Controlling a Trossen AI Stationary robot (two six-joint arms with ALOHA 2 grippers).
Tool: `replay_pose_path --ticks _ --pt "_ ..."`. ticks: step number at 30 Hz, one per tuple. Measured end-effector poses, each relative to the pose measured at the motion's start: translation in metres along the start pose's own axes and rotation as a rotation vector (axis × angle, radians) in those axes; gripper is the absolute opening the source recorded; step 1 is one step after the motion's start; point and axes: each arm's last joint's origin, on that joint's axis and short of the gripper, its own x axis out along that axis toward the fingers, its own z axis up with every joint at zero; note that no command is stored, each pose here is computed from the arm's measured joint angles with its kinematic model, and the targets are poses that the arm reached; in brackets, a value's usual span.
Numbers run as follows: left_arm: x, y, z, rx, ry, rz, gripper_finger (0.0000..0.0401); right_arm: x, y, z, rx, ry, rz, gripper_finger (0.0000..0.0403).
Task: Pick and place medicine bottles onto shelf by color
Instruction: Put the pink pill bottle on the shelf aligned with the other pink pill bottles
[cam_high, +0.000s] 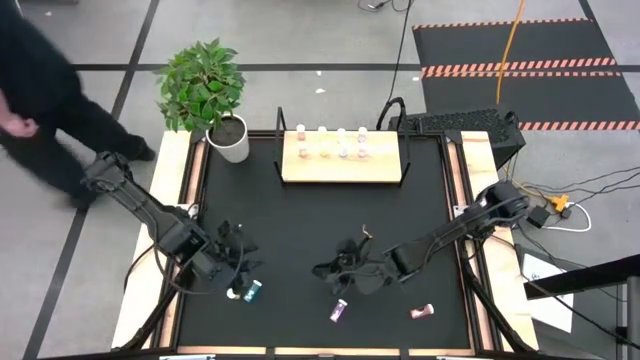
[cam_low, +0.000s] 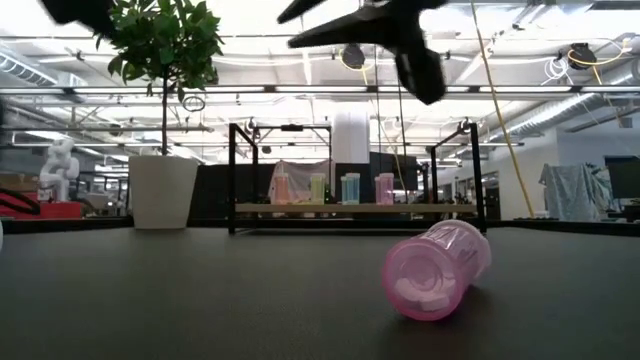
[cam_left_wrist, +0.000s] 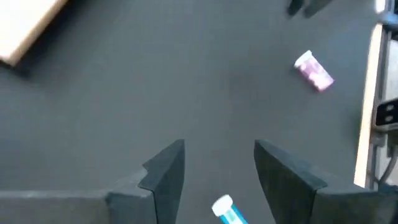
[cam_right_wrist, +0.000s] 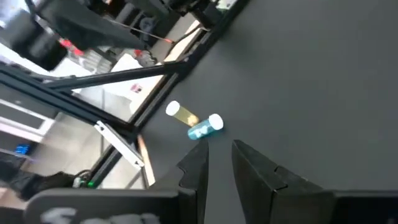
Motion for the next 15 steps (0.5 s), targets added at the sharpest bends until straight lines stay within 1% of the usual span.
replay_pose_path --ticks 7,12,15 --pt "0.025 0.006 -0.036 -0.136 0.142 -0.007 0.0193 0.03 0.023 -0.004 0.01 -0.022 0.025 0.0063" --pt "0.041 0.011 -0.054 -0.211 0.227 -0.041 0.0193 0.038 0.03 -0.006 0.037 -0.041 0.025 0.0063" --pt "0.05 0.011 -0.062 -0.257 0.24 -0.09 0.0193 0.038 0.03 -0.007 0.041 -0.04 0.015 0.0063"
